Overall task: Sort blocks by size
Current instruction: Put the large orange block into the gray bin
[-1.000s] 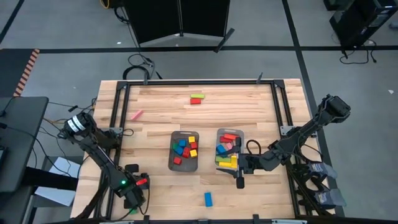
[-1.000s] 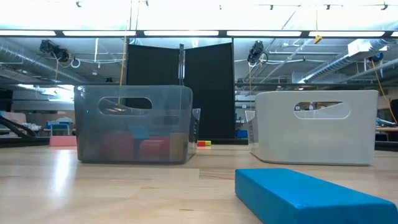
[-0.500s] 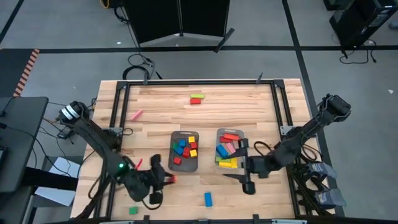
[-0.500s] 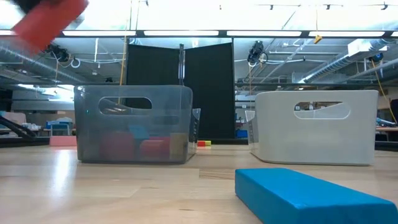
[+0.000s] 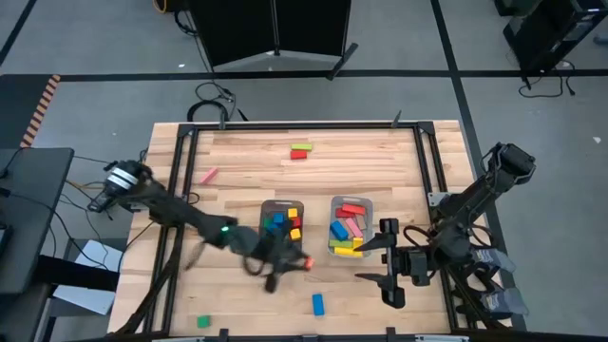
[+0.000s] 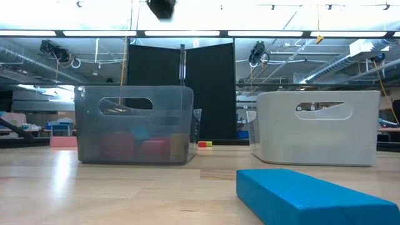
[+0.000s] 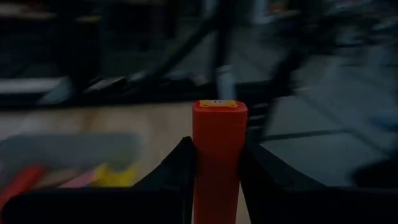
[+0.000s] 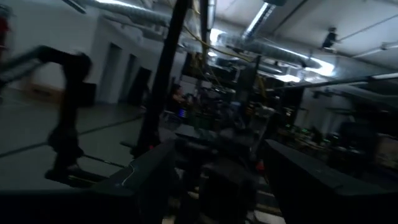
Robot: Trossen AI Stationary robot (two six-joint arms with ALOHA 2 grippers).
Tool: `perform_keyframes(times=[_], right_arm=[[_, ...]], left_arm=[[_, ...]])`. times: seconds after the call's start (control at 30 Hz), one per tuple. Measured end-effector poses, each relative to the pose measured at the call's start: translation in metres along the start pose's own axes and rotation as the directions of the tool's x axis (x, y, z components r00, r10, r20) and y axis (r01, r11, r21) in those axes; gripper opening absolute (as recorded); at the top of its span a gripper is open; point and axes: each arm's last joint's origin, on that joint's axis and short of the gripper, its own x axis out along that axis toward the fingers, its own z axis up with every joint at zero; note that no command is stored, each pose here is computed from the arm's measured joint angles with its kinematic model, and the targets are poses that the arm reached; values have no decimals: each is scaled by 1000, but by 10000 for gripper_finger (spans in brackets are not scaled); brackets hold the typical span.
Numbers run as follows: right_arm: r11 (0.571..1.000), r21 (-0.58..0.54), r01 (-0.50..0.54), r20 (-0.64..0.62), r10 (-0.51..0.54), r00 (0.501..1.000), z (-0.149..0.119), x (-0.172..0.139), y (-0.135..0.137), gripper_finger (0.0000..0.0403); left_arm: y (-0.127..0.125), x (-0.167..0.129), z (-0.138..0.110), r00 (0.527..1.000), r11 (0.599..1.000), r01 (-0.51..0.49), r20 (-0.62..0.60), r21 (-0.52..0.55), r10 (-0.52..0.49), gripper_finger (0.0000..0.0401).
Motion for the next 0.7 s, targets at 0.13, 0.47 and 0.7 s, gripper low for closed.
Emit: perform_keyframes(times=[0.13,0.47,0.7], right_arm=[[999,-20,47,-25,-47,999,0,-2,1,250],[998,-18,65,-23,-65,998,1,-2,0,247],[998,-13,68,-19,-68,998,2,-2,0,247]], left_arm=[[26,35,-7,993,994,-108,34,-36,109,100],[95,104,-32,963,961,-260,42,-91,265,100],[127,121,-47,954,936,-291,15,-200,300,130]])
